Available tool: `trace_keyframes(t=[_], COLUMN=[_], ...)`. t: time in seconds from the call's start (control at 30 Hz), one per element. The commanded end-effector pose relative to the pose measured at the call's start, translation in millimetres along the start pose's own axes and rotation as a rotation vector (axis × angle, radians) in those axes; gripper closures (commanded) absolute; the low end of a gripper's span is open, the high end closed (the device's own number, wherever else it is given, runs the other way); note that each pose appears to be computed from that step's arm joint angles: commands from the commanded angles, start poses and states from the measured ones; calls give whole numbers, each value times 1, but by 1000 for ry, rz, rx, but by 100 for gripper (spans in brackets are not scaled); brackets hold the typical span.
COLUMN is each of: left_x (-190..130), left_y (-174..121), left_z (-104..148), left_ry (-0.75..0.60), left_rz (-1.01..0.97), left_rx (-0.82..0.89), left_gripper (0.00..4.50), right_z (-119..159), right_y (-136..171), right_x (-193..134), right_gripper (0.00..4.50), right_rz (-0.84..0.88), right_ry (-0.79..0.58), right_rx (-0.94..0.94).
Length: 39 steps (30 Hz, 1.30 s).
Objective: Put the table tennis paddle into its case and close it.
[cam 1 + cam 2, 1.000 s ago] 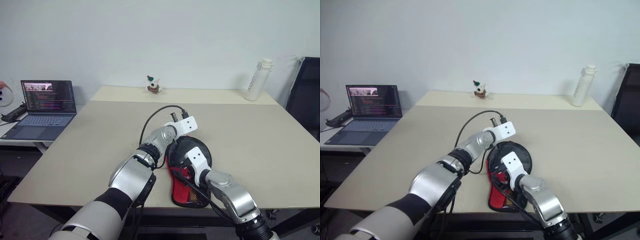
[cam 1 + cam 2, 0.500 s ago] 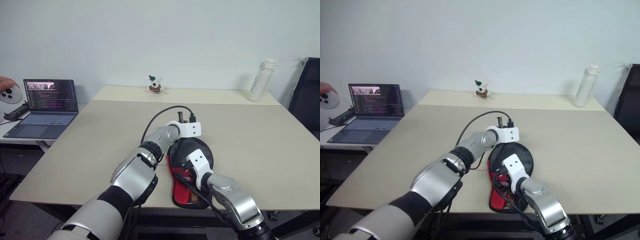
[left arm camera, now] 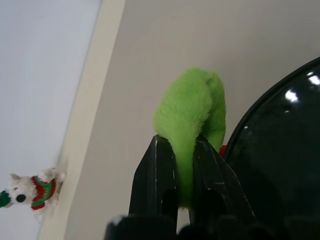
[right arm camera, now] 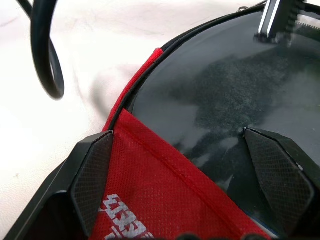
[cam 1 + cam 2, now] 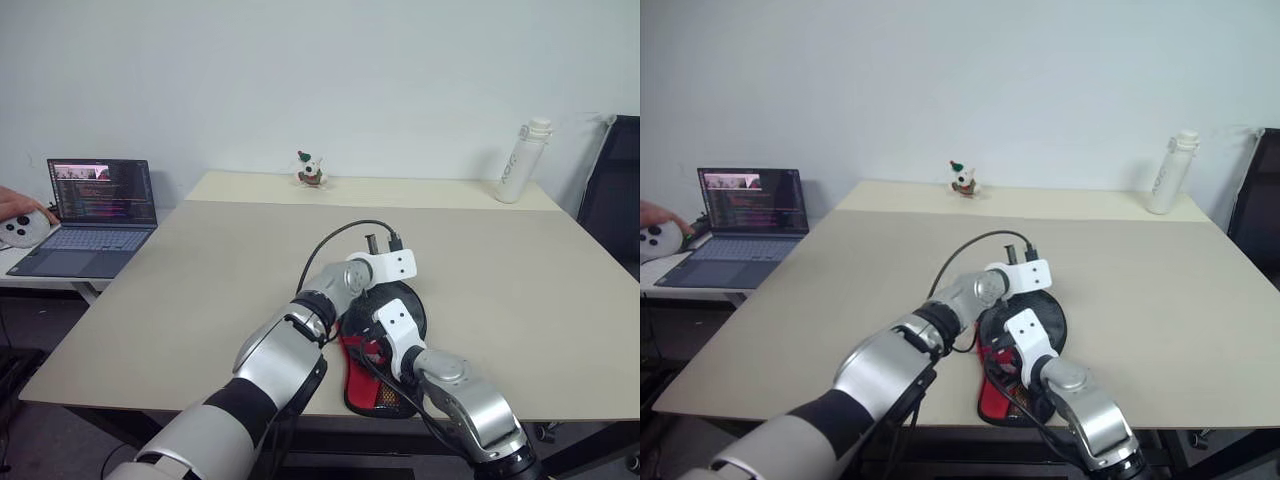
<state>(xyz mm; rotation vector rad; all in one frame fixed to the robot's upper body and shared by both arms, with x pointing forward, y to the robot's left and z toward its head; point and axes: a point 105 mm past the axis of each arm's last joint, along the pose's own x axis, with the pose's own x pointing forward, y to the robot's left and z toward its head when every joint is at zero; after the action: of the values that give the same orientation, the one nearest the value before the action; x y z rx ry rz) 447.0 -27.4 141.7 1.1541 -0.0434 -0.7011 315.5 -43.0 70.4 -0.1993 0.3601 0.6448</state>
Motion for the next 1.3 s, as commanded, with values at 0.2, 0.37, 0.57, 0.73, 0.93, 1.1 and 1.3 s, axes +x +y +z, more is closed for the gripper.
trace_keyframes(t=[0.2, 0.37, 0.57, 0.73, 0.93, 1.1, 1.3], left_x=[2, -1, -13, -37, -77, -108, -132], left_y=[2, 4, 40, 92, 126, 99, 48], left_z=[26, 32, 24, 3, -51, -72, -90], left_ry=[-94, -153, -221, -280, -353, -547, -525], left_rz=[-5, -25, 52, 179, 208, -81, -356], left_rx=[-35, -105, -245, -368, -599, -772, -761], left_gripper=[315, 138, 6, 6, 6, 6, 6], right_z=[-87, -84, -70, -48, -6, 22, 39], right_y=[29, 26, 17, 13, 9, 11, 6], right_x=[2, 5, 13, 7, -26, -48, -76], right_gripper=[0, 0, 0, 0, 0, 0, 0], right_rz=[92, 81, 54, 76, 148, 216, 268], right_ry=[357, 345, 299, 235, 122, 38, 2], right_rx=[123, 123, 138, 157, 154, 206, 185])
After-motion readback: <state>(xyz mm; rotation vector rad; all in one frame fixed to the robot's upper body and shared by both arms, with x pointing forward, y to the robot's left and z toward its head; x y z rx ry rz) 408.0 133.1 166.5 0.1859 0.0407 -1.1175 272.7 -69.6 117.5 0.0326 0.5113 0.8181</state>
